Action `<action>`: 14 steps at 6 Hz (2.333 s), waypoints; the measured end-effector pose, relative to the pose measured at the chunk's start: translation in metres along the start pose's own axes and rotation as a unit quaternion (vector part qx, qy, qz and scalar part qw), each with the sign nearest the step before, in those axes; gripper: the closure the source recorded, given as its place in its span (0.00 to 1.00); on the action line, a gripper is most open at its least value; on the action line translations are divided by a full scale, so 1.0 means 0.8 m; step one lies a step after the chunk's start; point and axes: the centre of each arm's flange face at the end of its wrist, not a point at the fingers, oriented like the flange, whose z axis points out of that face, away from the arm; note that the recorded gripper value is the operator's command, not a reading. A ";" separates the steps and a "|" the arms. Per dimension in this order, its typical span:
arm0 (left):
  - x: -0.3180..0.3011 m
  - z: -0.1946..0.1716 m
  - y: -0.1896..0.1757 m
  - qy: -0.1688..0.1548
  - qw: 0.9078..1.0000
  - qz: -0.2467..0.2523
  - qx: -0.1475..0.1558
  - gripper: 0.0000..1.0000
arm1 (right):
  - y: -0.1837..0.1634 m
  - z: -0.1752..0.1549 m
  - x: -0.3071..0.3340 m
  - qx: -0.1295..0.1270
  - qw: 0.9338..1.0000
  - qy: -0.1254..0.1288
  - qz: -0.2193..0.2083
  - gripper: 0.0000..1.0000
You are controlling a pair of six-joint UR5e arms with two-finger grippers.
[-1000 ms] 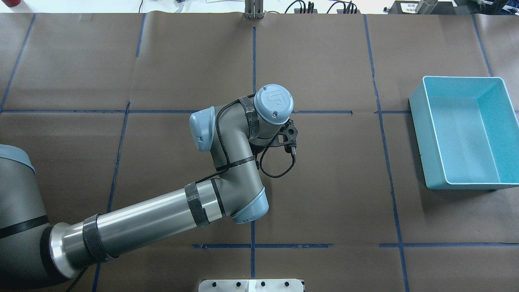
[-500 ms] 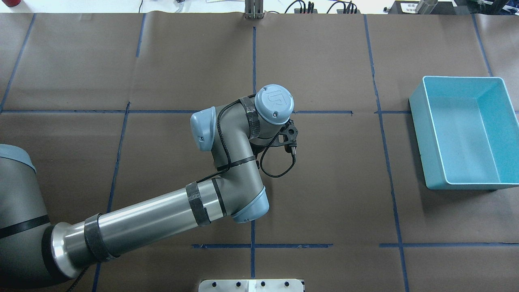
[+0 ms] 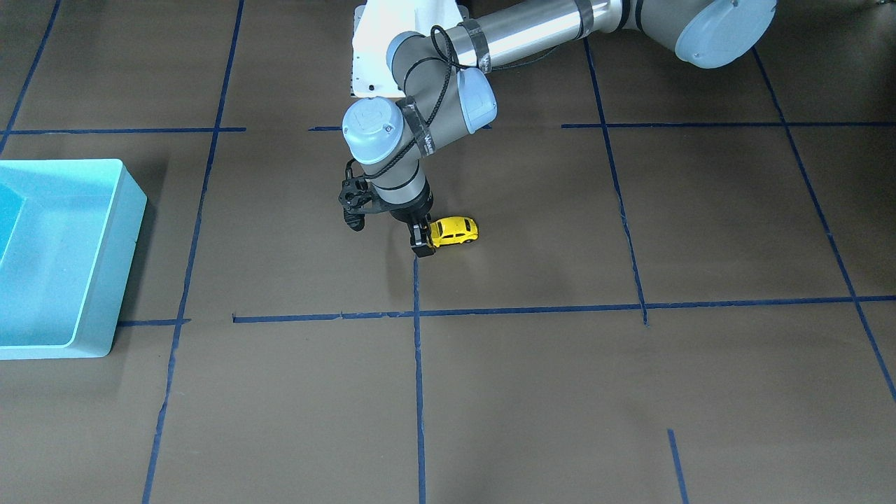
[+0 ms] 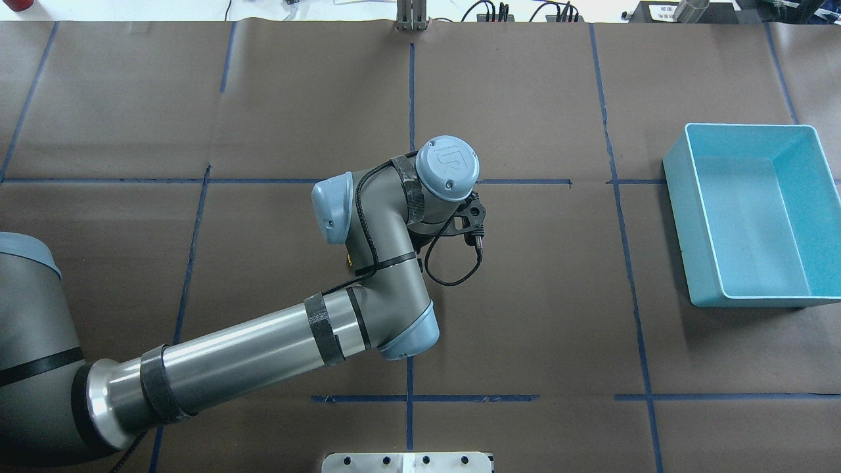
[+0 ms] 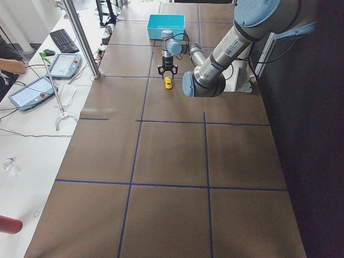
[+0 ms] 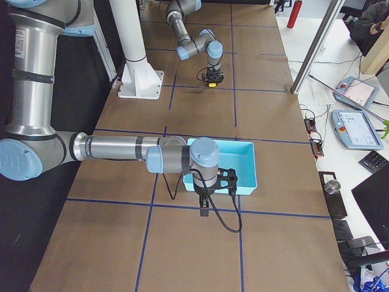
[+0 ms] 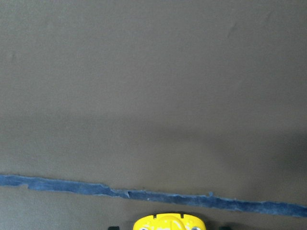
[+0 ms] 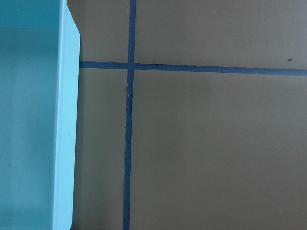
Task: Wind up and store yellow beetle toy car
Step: 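Lower the left gripper and press down on the car's roof, then drag the pressed car backward along the table with the left gripper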
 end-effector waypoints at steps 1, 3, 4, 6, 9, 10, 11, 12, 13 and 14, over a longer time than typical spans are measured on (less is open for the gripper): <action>0.000 0.000 -0.001 0.000 1.000 -0.001 0.000 0.77 | 0.000 0.000 0.000 0.000 1.000 0.000 0.000 0.00; 0.001 -0.007 -0.006 -0.002 1.000 0.000 0.003 0.88 | 0.000 0.000 0.000 0.000 1.000 0.000 0.000 0.00; 0.004 -0.027 -0.012 -0.006 1.000 0.003 0.017 0.92 | 0.000 0.000 0.000 0.000 1.000 0.000 0.000 0.00; 0.017 -0.079 -0.015 -0.024 0.996 0.020 0.086 0.92 | 0.000 0.000 0.000 0.000 1.000 0.000 0.000 0.00; 0.042 -0.063 -0.015 -0.036 0.984 0.058 0.165 0.92 | 0.000 0.000 0.000 0.000 1.000 0.000 0.000 0.00; 0.050 -0.059 -0.019 -0.038 0.981 0.085 0.169 0.92 | 0.000 0.000 0.000 0.000 1.000 0.000 0.000 0.00; 0.052 -0.057 -0.021 -0.042 0.978 0.115 0.169 0.92 | 0.000 0.001 0.000 -0.001 1.000 0.000 0.000 0.00; 0.052 -0.055 -0.021 -0.042 0.977 0.125 0.167 0.92 | 0.000 0.001 0.000 0.000 1.000 0.000 0.000 0.00; 0.052 -0.052 -0.020 -0.041 0.977 0.127 0.166 0.92 | 0.000 0.000 0.000 0.000 1.000 0.000 0.000 0.00; 0.050 -0.050 -0.018 -0.038 0.978 0.124 0.165 0.92 | 0.000 0.000 0.000 0.000 1.000 0.000 0.000 0.00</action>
